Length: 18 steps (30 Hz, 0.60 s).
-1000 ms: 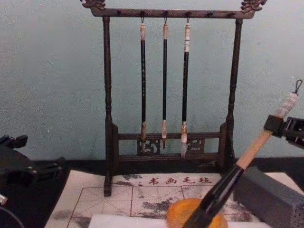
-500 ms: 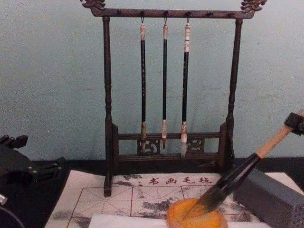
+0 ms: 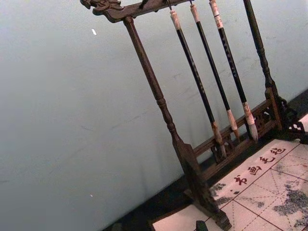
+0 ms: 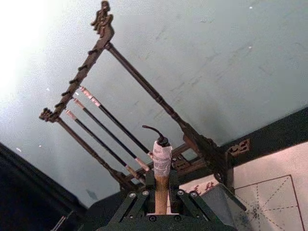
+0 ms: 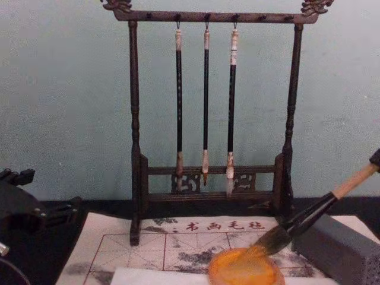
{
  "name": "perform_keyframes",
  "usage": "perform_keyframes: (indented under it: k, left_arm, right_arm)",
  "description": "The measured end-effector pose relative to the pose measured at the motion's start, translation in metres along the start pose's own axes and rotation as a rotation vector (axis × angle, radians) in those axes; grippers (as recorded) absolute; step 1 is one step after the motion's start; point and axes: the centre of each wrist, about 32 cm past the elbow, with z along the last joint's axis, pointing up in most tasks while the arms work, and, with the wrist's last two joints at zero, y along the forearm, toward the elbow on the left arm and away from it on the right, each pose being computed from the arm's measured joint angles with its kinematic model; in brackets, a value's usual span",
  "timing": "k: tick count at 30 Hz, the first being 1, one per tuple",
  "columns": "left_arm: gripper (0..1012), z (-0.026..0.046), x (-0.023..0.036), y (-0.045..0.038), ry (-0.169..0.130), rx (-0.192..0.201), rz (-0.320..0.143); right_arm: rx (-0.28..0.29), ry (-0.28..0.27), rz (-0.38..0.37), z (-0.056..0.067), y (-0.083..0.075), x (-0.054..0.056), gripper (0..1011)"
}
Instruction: Pick up the brush from the inkstone, write on the paper, then place the brush back to its original position.
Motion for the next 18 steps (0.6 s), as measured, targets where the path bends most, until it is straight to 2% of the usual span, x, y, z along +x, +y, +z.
perform_keyframes:
  k: [8,18]
  left_arm:
    - [1001,0.0000,0.0000,0.0000,0.000,0.000,0.000]
    - [1001,0.0000,0.0000,0.0000,0.000,0.000,0.000]
  right_arm:
    - [0.009,0.027,-0.015,-0.006,0.007,0.004,181]
    - [-0.011,0.068,-0.022,-0.014,0.017,0.007,181]
